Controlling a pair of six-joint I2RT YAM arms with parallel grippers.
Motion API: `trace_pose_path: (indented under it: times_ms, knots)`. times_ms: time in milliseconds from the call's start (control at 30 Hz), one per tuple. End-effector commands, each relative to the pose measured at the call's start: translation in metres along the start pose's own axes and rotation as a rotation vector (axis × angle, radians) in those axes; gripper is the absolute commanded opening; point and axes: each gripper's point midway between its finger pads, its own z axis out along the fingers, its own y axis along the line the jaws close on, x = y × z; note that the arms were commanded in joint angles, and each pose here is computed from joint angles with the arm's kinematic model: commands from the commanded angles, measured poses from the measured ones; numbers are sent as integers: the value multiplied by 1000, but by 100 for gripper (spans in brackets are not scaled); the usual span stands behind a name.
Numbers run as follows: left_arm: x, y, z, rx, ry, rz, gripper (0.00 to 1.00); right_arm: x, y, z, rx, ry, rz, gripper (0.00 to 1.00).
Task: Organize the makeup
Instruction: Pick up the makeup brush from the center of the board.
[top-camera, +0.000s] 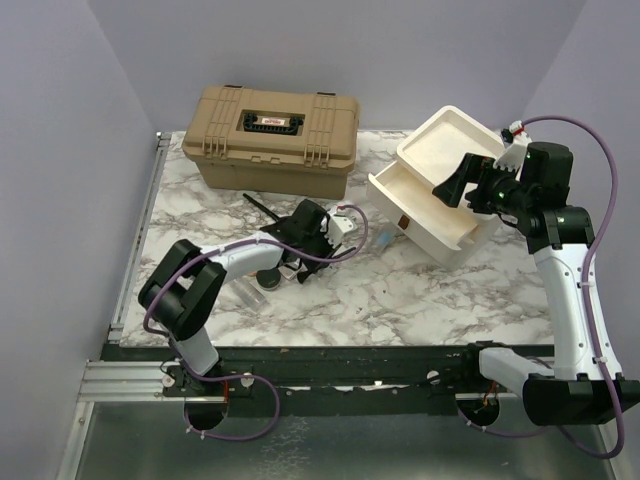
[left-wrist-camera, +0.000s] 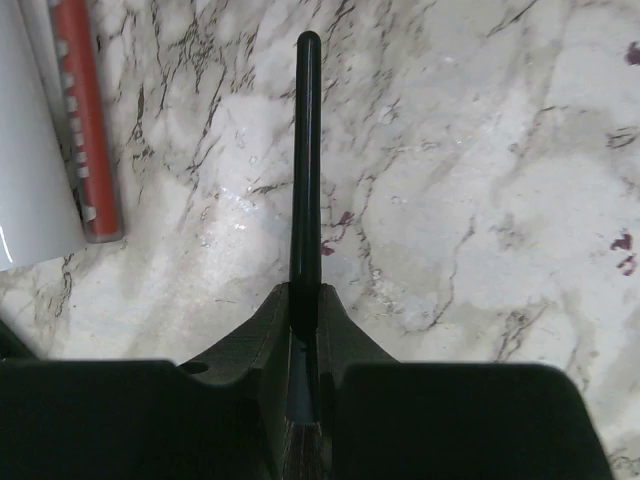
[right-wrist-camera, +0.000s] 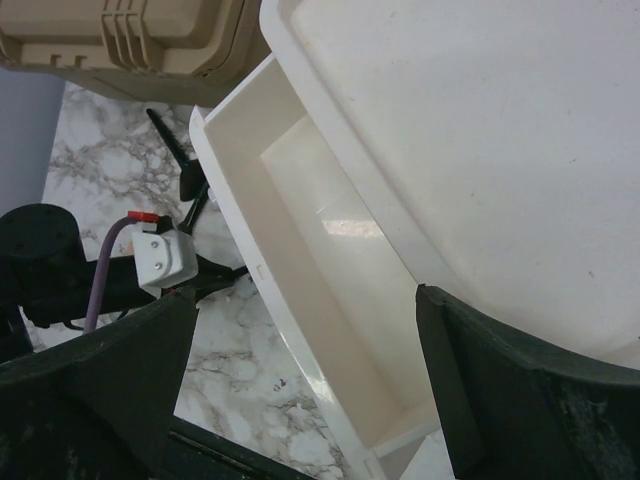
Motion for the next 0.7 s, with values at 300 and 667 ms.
trace_pose_path:
  times_ms: [300,667]
  knots:
    - [-49,-11,-48,-7,-175,19,4,6,2,-3,-8,19,9,98]
    - [-102,-23,-108,-25,-448,-47,4,-12,26,-17,-106,-62,-21,98]
